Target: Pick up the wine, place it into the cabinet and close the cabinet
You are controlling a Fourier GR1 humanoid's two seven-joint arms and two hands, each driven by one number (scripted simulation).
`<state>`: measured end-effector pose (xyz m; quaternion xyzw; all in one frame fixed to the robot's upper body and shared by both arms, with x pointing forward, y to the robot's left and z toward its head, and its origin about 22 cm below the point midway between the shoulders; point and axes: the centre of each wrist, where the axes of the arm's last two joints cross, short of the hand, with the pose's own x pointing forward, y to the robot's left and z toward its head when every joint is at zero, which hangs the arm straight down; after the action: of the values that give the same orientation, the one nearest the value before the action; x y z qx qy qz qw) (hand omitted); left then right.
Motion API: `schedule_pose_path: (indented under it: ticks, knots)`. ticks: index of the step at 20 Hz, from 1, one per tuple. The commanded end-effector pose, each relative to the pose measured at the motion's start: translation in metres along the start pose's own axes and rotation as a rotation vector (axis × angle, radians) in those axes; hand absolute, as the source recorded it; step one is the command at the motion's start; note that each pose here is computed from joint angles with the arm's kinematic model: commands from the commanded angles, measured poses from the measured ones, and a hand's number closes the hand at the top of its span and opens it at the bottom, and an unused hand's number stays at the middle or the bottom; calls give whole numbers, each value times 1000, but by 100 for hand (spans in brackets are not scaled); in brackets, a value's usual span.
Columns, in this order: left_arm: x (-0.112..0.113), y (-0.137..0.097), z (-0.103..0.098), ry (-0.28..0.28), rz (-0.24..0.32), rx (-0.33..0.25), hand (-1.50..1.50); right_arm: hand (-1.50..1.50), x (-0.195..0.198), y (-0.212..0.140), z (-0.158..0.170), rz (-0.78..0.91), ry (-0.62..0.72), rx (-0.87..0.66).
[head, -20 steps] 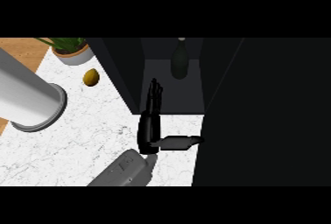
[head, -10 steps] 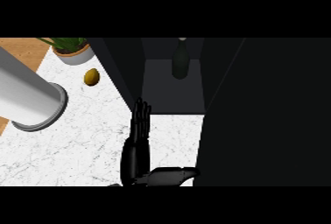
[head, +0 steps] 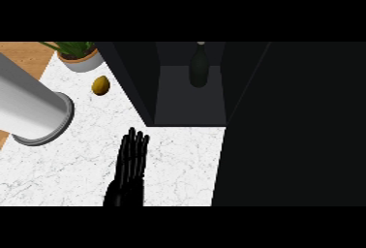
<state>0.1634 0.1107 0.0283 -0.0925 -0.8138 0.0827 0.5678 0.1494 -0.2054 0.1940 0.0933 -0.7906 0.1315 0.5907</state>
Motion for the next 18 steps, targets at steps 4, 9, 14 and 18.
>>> schedule_pose_path:
  ticks: [4,9,14,18]
  knots:
    - [36,20,15,10,19,-88,-150,150,13,-1,19,-18,9,116]
    - [54,60,17,10,4,-108,-150,150,12,5,17,0,-16,173]
    - [60,87,5,-23,-11,-71,-150,150,4,21,18,-158,91,255]
    - [63,110,17,-37,-14,-39,-150,150,15,26,41,-186,114,259]
